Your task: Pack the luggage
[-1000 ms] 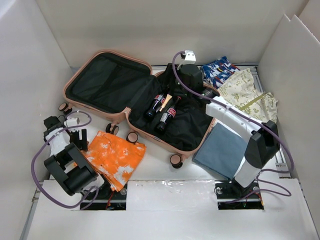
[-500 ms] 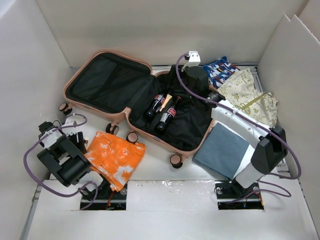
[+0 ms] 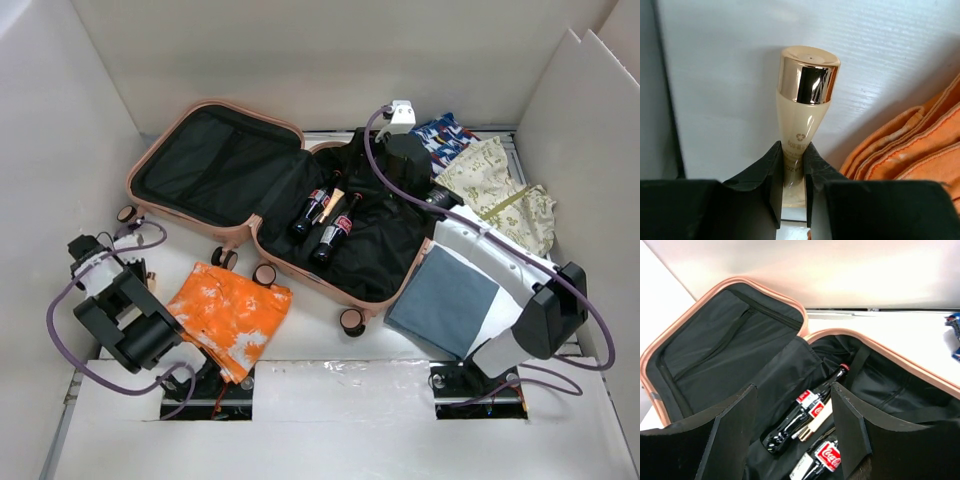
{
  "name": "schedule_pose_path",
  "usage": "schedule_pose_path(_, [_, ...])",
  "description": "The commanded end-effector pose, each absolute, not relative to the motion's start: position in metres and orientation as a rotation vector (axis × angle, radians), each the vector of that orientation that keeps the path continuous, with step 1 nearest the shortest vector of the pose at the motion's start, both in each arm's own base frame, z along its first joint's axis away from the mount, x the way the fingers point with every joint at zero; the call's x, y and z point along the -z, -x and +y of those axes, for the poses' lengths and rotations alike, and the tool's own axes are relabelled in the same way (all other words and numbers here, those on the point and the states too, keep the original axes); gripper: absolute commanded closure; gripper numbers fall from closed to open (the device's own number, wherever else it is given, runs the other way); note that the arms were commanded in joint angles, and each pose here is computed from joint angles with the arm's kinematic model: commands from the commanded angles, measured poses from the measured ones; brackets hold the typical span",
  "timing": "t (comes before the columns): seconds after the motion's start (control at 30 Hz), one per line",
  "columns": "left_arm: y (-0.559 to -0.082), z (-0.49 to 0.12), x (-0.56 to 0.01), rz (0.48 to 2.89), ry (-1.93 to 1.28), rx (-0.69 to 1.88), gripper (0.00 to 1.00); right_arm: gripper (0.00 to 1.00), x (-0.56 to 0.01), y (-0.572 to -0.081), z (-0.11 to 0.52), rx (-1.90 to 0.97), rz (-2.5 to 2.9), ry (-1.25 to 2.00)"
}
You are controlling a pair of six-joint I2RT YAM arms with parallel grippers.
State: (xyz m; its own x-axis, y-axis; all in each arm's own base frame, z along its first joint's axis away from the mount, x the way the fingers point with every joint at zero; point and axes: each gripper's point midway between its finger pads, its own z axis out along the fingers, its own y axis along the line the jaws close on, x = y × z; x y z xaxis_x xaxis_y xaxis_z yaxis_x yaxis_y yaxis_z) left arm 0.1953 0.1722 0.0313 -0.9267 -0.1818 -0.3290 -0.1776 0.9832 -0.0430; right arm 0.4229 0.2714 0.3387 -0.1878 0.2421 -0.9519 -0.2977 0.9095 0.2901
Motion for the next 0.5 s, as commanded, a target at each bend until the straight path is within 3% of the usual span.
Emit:
schedule_pose_path(0.0, [-0.218, 0.199, -0.083, 2.651, 0.28, -0.145, 1.0, 0.35, -0.374, -0.418, 0.257, -0.477, 1.6, 0.019])
schedule_pose_path(0.17, [-0.265, 0.174, -0.177, 2.42, 0.125, -0.207, 1.0, 0.35, -0.38, -0.416, 0.233, -0.42, 1.58, -0.035])
schedule_pose_path(0.3, [-0.331, 0.076, -0.281, 2.141, -0.136, -0.002, 1.0, 0.35, -0.381, -0.41, 0.212, -0.376, 1.57, -0.084])
schedule_pose_path(0.47, [-0.354, -0.074, -0.305, 2.035, -0.383, 0.386, 1.0, 0.35, -0.371, -0.402, 0.187, -0.331, 1.576, -0.12])
